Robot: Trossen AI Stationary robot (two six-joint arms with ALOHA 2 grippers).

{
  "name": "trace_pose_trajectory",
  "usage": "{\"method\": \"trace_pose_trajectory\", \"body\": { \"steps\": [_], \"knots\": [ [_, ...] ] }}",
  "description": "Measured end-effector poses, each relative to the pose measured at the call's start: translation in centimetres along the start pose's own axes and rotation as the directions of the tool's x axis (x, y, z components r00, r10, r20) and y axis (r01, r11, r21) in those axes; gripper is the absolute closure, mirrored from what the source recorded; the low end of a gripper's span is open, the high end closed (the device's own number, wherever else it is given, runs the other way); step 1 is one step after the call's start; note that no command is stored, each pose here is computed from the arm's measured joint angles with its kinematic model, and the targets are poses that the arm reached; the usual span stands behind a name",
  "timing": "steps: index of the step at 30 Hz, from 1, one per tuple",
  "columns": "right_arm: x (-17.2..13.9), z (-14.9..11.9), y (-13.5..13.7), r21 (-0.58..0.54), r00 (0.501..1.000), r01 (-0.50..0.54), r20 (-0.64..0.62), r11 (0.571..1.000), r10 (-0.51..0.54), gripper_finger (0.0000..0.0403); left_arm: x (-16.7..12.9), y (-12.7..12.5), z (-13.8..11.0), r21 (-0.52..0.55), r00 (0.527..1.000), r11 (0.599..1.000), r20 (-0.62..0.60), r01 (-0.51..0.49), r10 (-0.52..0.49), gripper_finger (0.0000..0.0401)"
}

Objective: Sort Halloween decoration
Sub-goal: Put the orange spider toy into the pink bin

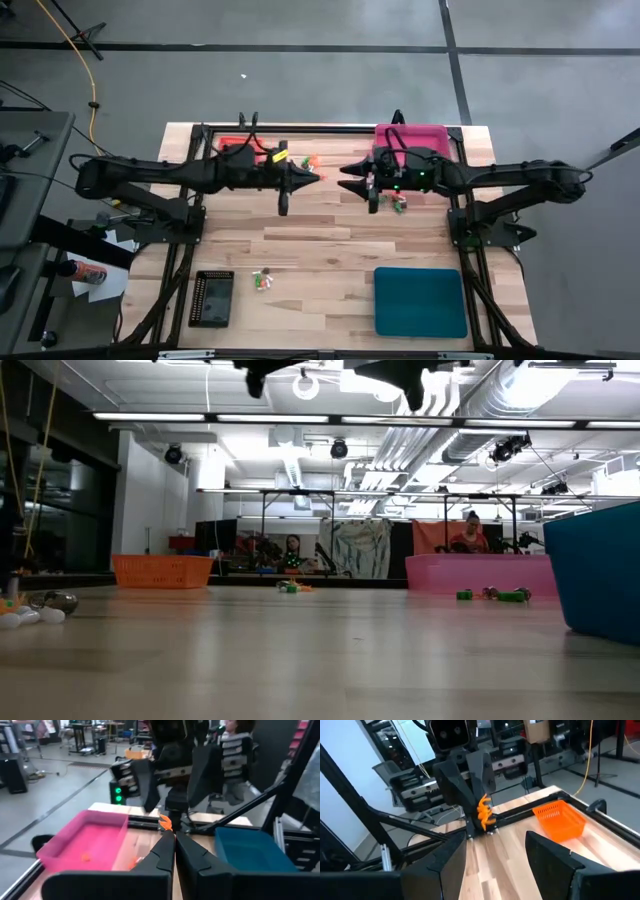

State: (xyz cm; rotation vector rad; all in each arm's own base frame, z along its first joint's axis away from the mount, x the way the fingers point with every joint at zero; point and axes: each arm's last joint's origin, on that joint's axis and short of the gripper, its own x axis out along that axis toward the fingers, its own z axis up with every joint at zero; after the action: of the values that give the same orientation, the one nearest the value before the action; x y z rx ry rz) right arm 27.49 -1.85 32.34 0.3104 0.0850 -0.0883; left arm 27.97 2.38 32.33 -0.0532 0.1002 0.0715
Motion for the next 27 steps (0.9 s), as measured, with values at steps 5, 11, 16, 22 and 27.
{"method": "trace_pose_trajectory", "body": {
  "steps": [5,11,16,22,27],
  "knots": [
    [1.2,-0.5,0.0,0.000,0.999,-0.050,0.008,0.999,0.050,0.0206,1.4,0.0,-0.5,0.001,0.999,1.000,0.036,0.008,-0.008,0.0401],
    [1.2,-0.5,0.0,-0.002,0.998,-0.064,0.014,0.998,0.064,0.0206,1.8,0.0,-0.9,-0.002,1.000,1.000,0.027,0.008,-0.008,0.0401],
    [1.2,-0.4,0.0,0.001,0.998,-0.066,0.020,0.998,0.065,0.0213,1.8,0.0,-0.7,-0.002,0.999,1.000,0.043,0.009,-0.009,0.0401],
    [1.2,-0.2,0.1,0.002,0.997,-0.071,0.037,0.997,0.071,0.0277,1.8,0.0,-0.7,-0.002,0.999,1.000,0.047,0.010,-0.010,0.0401],
    [1.2,-0.2,0.1,0.003,0.997,-0.070,0.037,0.998,0.070,0.0349,1.8,0.0,-0.6,-0.002,0.999,1.000,0.051,0.010,-0.010,0.0401]
  ]
}}
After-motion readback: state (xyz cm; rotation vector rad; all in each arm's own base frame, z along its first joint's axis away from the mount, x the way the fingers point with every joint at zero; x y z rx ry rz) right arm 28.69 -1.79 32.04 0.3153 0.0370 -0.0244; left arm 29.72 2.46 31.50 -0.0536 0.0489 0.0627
